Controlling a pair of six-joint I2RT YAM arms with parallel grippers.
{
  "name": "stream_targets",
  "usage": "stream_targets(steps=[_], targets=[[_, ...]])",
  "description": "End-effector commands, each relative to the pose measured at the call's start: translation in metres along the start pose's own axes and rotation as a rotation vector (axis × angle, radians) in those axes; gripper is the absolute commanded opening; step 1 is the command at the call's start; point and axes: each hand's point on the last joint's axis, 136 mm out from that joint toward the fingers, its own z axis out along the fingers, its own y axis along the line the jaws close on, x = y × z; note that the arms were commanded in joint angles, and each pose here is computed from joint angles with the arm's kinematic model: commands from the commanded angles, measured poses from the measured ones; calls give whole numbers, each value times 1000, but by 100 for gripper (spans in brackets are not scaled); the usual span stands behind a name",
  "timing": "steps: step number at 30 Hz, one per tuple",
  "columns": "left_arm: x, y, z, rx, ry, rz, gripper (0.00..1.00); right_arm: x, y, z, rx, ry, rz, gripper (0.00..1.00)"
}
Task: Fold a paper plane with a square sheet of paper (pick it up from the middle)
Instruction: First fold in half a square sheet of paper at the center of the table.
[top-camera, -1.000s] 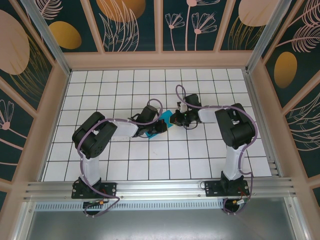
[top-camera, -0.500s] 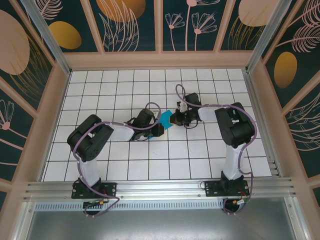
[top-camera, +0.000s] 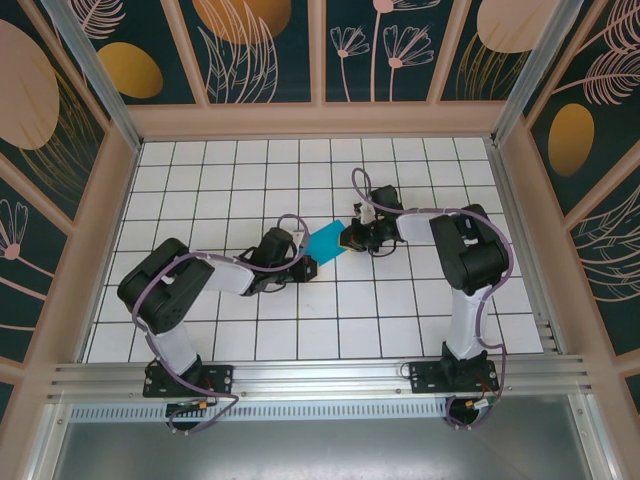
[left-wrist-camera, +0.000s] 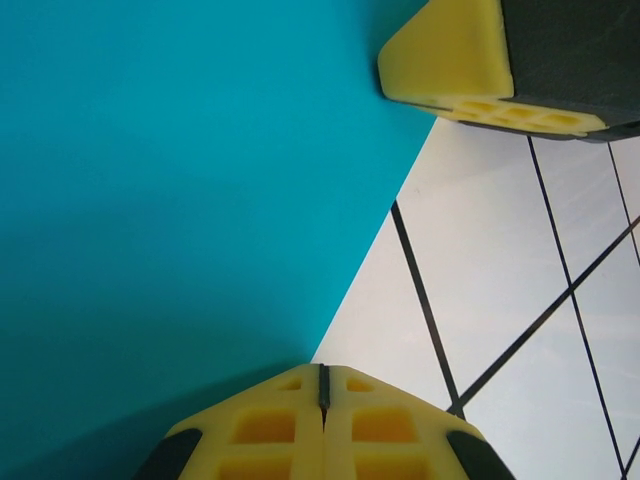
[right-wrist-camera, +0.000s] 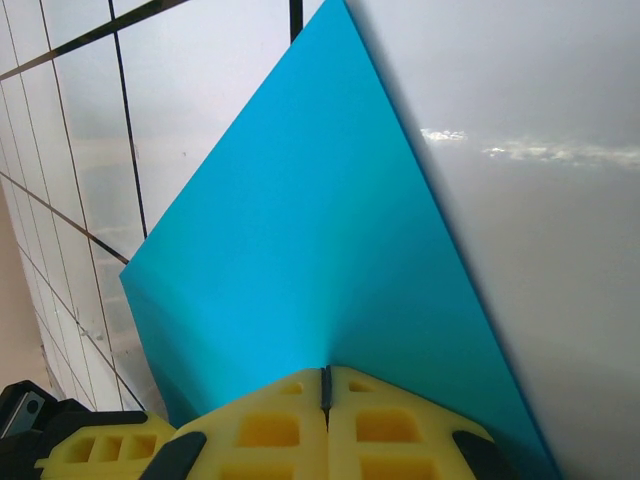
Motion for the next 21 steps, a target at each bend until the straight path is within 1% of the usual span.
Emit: stream_targets(steps=[1,6,15,17,18,21], targets=[[49,50,-10,-144,138,-109,0,31,-78,13,253,70,94,0],[54,56,-16,-145,137,-132,0,31,-81,14,259,72,94,0],[70,60,-25,-154,177,-131,0,32,-83,13,267,74,95,0],[78,61,-27,-149,201,-127,0,32,-84,13,270,74,96,0],[74,56,-30,-138,187,-118,0,32,-85,12,271,74,97,0],[76,55,-33,-132,196,-113,0,32,-85,13,272,73,96,0]])
